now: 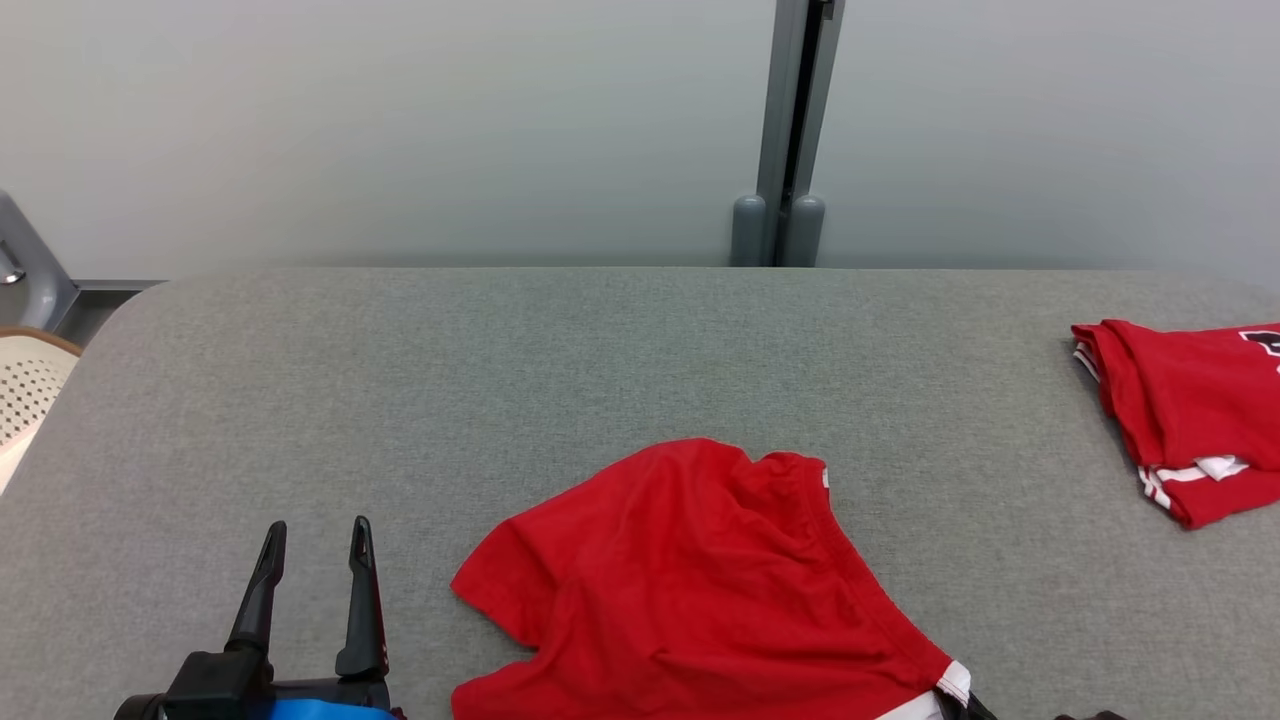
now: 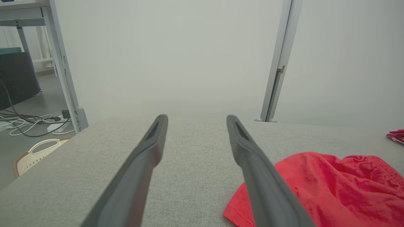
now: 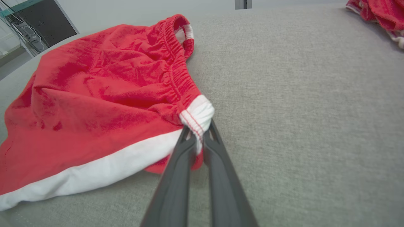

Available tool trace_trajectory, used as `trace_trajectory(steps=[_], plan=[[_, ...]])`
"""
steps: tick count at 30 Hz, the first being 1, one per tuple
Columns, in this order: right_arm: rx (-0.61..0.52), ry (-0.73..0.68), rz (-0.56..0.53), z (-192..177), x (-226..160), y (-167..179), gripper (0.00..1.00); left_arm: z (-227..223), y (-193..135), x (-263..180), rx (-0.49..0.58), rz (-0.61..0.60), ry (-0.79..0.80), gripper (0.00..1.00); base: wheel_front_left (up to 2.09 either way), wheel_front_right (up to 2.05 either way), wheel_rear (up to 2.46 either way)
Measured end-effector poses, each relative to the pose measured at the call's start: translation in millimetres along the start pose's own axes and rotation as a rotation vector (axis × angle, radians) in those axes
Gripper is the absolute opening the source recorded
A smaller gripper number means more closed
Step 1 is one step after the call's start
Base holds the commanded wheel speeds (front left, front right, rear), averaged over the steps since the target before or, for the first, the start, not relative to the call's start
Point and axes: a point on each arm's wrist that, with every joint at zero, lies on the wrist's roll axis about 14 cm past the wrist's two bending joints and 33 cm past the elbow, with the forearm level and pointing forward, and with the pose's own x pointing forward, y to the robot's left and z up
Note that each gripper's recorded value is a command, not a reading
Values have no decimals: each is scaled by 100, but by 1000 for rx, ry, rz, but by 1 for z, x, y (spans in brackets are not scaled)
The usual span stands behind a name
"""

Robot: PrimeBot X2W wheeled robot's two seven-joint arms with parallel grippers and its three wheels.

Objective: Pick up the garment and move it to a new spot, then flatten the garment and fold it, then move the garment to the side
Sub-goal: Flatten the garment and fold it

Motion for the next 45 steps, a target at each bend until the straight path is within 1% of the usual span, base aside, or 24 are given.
trace_trajectory(steps=[1,2,4,9,13,16,19,22,26,33,37,41,45], plan=[[10,-2,-8,0,-3,0,18,-1,-1,1,-1,-4,2,100,0,0,0],[23,-8,-18,1,-5,0,100,-1,-2,1,-1,-7,2,100,0,0,0],[17,-11,-34,2,-9,-4,100,-1,-4,2,-3,-12,1,100,0,0,0],[-28,-103,-53,32,-7,-11,100,-1,-4,4,-2,-13,1,100,0,0,0],[-52,-255,-79,78,-4,-19,100,0,-5,5,-1,-21,0,100,0,0,0],[-69,-390,-68,120,-3,-12,100,-2,-5,4,3,-22,6,100,0,0,0],[-81,-463,-79,142,-7,-12,100,-5,-6,4,4,-27,14,100,0,0,0],[-96,-503,-76,154,-7,-6,100,-7,-7,4,5,-32,21,100,0,0,0],[-97,-509,-77,155,-6,-2,100,-14,-15,4,20,-67,44,100,0,0,0],[-90,-488,-83,148,-4,-2,100,-42,-33,-4,27,-150,136,100,0,0,0],[-87,-482,-91,145,-5,-4,100,-63,-42,-13,32,-197,215,100,0,0,0],[-85,-475,-96,143,-6,-6,100,-91,-50,-32,30,-239,316,100,0,0,0],[-81,-463,-101,139,-4,-7,100,-114,-55,-48,20,-261,404,100,0,0,0]])
